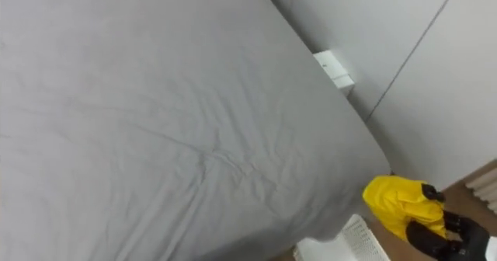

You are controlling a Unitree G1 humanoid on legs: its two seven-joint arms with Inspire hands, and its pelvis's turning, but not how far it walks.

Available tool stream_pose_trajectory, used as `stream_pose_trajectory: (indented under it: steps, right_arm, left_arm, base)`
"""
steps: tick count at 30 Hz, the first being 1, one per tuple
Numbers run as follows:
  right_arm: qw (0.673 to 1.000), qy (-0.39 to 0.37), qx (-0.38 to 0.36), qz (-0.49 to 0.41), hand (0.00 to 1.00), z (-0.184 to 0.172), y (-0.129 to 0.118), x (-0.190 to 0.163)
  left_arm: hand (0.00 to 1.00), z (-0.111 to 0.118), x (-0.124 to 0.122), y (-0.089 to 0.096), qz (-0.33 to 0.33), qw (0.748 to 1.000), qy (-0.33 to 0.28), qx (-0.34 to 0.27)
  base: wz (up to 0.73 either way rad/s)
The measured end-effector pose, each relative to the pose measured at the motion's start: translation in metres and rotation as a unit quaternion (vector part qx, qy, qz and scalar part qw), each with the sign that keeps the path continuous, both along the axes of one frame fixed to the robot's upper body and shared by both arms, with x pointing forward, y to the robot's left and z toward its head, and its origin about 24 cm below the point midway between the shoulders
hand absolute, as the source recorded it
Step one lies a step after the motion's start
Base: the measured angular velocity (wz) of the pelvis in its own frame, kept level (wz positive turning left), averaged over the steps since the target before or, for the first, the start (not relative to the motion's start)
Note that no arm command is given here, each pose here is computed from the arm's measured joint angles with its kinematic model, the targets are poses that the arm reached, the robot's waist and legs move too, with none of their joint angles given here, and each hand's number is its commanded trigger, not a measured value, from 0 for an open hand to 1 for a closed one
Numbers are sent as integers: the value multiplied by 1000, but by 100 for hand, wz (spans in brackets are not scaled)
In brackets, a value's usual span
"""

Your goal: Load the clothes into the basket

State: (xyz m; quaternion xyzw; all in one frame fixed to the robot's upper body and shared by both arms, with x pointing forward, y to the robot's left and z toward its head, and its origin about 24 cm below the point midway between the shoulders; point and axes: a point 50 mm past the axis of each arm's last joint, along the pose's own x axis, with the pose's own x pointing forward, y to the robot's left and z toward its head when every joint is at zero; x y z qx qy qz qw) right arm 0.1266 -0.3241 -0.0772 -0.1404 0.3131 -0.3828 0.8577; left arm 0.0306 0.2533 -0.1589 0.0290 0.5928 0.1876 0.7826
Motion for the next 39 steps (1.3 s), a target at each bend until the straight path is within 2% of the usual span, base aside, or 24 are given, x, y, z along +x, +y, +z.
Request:
stream_pose_trajectory:
  steps: [5,10,14,22,23,24,25,31,39]
  right_arm:
    - [999,-10,10,-36,100,0,-6,21]
    - [999,-7,5,-51,100,4,-12,46]
    - [997,-26,-9,-72,100,15,-16,64]
    - [997,13,-12,-78,100,10,-19,65]
    - [997,15,-10,-77,92,10,-18,67]
    - [997,15,-9,-78,64,10,-19,67]
    - [997,15,-9,-78,0,11,-19,69]
    - [995,8,1,-95,0,14,-23,73]
    - [996,16,-7,-93,0,15,-26,71]
  left_arm:
    - [0,0,18,-2,-11,1000,-6,8]
    - [0,0,48,-9,-24,1000,-19,3]
    - [0,-1,59,-15,-24,999,-25,-4]
    - [0,6,89,-20,-41,997,-60,-11]
    - [0,6,92,-21,-43,997,-65,-11]
    - [0,7,94,-21,-46,997,-67,-10]
    - [0,8,97,-22,-50,996,-73,-10]
    - [0,12,112,-27,-79,993,-89,-8]
    - [0,13,116,-30,-98,991,-90,-8]
  base:
    - [-20]
    - [-9]
    - [-13]
    - [8]
    - [13]
    - [17]
    - [14]
    - [11]
    - [7]
